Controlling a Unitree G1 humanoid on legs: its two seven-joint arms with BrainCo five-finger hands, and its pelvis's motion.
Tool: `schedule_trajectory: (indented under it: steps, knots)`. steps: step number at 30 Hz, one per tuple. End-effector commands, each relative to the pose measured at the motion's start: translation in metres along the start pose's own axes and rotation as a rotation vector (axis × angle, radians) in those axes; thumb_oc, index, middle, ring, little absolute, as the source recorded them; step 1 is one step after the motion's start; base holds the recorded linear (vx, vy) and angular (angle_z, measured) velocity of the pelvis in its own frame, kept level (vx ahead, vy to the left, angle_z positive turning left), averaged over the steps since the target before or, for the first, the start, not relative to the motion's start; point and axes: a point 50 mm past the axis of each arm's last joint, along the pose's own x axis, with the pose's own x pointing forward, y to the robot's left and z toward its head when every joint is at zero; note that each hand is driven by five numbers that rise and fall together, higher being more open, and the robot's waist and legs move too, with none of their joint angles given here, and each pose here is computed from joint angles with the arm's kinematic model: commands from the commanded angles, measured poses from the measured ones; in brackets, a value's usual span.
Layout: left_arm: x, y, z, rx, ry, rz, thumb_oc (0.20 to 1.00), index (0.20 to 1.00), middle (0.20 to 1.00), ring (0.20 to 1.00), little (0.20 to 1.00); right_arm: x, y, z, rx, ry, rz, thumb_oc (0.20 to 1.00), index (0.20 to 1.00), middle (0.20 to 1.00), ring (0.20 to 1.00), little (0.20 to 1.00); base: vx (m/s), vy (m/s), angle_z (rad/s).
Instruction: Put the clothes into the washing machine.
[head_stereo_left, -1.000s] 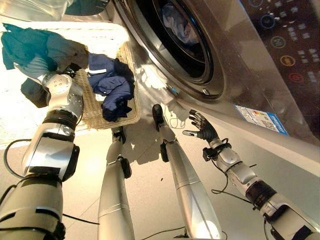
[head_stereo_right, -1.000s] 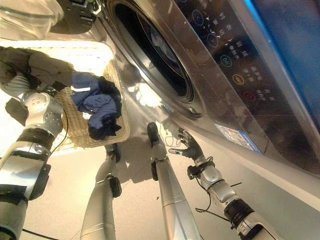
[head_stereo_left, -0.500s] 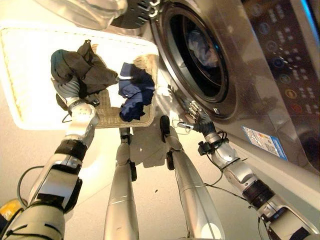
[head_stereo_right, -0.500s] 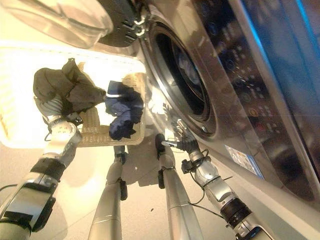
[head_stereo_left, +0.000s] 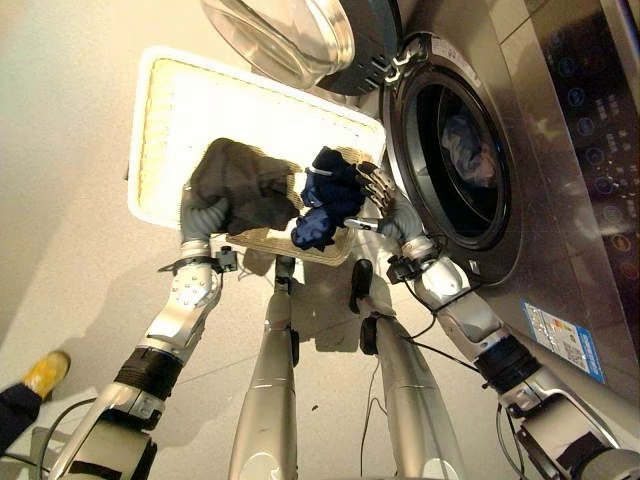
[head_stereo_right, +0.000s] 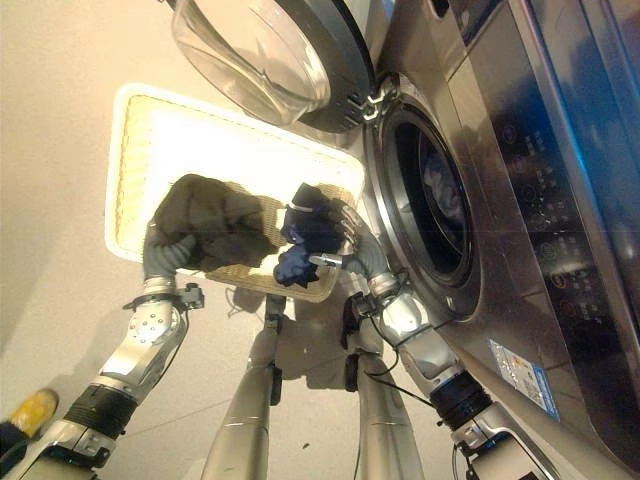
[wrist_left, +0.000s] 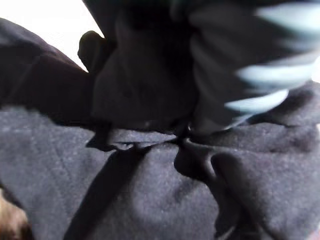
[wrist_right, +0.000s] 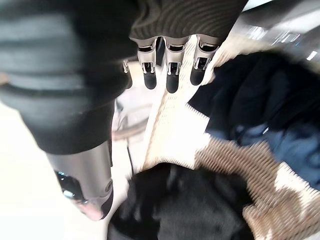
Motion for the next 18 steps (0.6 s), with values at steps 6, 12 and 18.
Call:
schedule_trajectory:
  steps: [6,12,18]
  knots:
    - [-0.003,-0.05,0.047,-0.307,-0.196,-0.447,0.2,0.2,0.2,0.2,0.2,0.005,0.018,0.009,-0.126,0.012,0.227,1.0,1.0,1.0,1.0,1.0,-0.01,-0.006,0.1]
    - [-0.004,-0.061,0.058,-0.359,-0.202,-0.605,0.2,0.2,0.2,0.2,0.2,0.008,0.025,0.013,-0.262,0.035,0.355,1.0,1.0,1.0,1.0,1.0,0.0,0.0,0.0]
    - [-0.01,-0.076,0.065,-0.433,-0.191,-0.735,0.2,0.2,0.2,0.2,0.2,0.008,0.035,0.011,-0.256,0.068,0.42,1.0,1.0,1.0,1.0,1.0,0.0,0.0,0.0]
